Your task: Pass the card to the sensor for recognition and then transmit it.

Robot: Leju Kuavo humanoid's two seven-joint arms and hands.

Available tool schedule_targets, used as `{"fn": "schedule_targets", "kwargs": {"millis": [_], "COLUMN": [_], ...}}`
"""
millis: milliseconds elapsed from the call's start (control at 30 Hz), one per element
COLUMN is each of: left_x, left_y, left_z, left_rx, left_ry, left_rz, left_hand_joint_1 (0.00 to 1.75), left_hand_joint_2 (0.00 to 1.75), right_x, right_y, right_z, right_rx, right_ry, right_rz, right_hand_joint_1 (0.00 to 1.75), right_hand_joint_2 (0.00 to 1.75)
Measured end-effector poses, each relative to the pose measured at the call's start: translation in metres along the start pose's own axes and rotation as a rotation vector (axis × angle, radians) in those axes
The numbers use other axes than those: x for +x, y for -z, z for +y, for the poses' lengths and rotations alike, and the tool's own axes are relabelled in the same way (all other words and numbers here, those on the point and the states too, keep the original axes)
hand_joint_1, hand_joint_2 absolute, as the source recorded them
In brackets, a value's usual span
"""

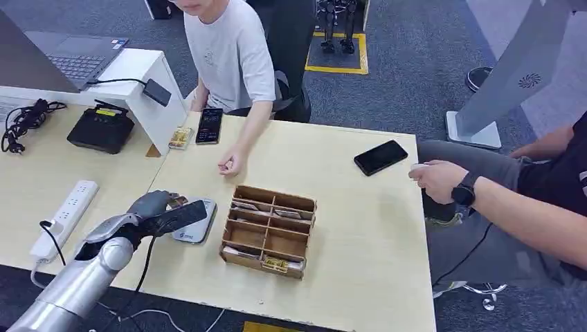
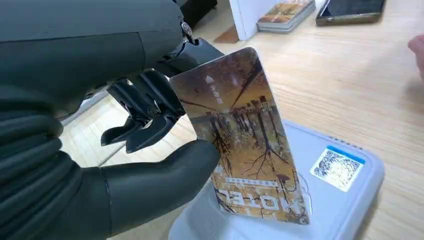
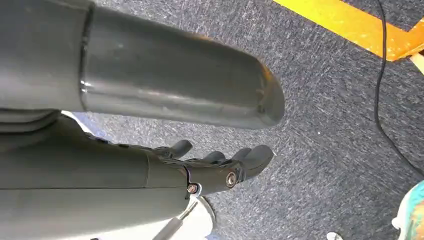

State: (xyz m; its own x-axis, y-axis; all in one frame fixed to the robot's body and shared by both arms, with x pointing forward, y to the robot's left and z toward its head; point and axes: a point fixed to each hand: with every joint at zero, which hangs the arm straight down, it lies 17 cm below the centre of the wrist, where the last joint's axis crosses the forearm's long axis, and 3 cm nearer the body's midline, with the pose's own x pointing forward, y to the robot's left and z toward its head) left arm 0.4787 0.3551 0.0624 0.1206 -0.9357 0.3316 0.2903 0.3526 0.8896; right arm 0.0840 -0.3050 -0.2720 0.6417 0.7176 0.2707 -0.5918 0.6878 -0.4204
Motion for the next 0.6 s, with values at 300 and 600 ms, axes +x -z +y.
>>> {"fn": "schedule_targets", "kwargs": {"millis": [300, 600], "left_x": [-0.0050, -0.0038], "left_y": [0.0035, 0.0053], "left_z": [-0.0032, -0.0054], "left_rx": [0.012, 0.020], "left_ry": [0.001, 0.044], "left_rz": [0.024, 0.033], "left_hand_joint_1": [1.75, 1.75], "left_hand_joint_2": [1.75, 1.75], "right_x": [0.0001, 0.0011], "right_y": [0.0001, 0.0004], "right_z": [-0.0002, -0.0015], "right_rx": [-0.001, -0.007], "right_ry": [0.000, -0.003], "right_rz": [0.000, -0.004], "right_hand_joint_1": [0.00, 0.00], "right_hand_joint_2": [0.00, 0.00]}}
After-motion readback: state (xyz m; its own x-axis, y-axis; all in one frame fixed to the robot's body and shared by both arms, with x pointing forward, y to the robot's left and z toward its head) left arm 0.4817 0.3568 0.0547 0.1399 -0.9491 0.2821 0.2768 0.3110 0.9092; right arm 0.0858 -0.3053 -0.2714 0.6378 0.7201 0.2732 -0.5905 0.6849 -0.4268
